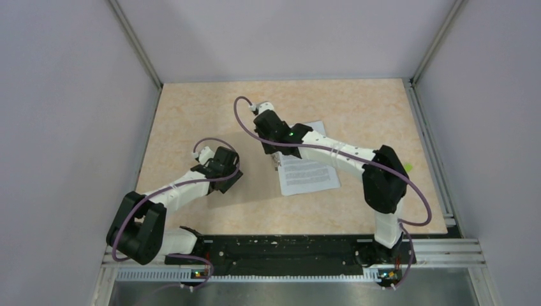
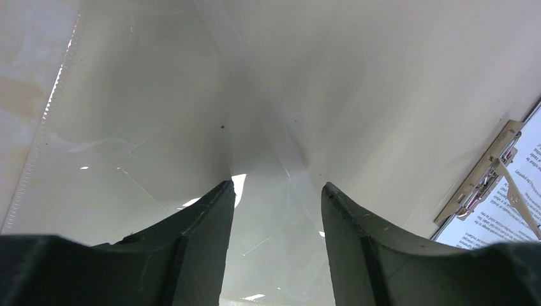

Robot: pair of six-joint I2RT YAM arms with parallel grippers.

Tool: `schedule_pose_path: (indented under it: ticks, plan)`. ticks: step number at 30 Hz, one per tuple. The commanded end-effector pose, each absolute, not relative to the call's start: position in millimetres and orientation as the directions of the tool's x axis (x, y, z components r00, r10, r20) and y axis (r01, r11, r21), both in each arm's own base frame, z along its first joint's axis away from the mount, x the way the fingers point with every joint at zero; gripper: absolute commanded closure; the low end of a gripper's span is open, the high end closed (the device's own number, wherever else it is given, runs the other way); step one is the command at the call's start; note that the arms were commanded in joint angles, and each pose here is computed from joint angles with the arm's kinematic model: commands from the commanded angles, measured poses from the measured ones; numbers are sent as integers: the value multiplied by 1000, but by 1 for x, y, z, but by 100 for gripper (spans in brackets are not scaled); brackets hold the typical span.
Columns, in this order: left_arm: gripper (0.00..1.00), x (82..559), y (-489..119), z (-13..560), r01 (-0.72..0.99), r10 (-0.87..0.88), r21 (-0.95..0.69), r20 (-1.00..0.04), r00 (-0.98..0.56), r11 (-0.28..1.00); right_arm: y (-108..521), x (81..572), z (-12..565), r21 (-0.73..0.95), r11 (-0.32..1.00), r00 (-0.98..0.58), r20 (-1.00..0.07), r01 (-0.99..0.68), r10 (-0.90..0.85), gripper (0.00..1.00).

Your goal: Put the files into the folder

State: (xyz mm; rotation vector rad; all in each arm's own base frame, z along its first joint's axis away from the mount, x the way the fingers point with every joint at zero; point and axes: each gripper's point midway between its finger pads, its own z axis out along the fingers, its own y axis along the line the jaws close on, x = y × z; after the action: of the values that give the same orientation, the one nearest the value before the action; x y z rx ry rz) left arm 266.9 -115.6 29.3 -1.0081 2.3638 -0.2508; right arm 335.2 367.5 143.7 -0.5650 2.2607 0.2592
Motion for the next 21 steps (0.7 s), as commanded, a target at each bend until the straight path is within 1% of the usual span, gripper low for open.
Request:
schedule_pose_path:
  ticks: [1, 10, 15, 21]
  plan:
    - [42, 264, -112, 24, -626, -718, -356, -413, -561, 694, 366, 338, 124, -80, 882, -622, -680, -464, -389, 82]
    - [42, 262, -113, 20, -632, -724, -358, -403, -560, 688, 373, 337, 109, -108, 869, -629, -648, -483, -430, 86]
    - [42, 262, -113, 19, -631, -723, -357, -404, -561, 689, 374, 335, 104, -115, 866, -629, -642, -486, -438, 86]
    - [42, 261, -112, 18, -634, -722, -351, -404, -561, 689, 371, 332, 100, -121, 870, -638, -633, -478, -439, 90]
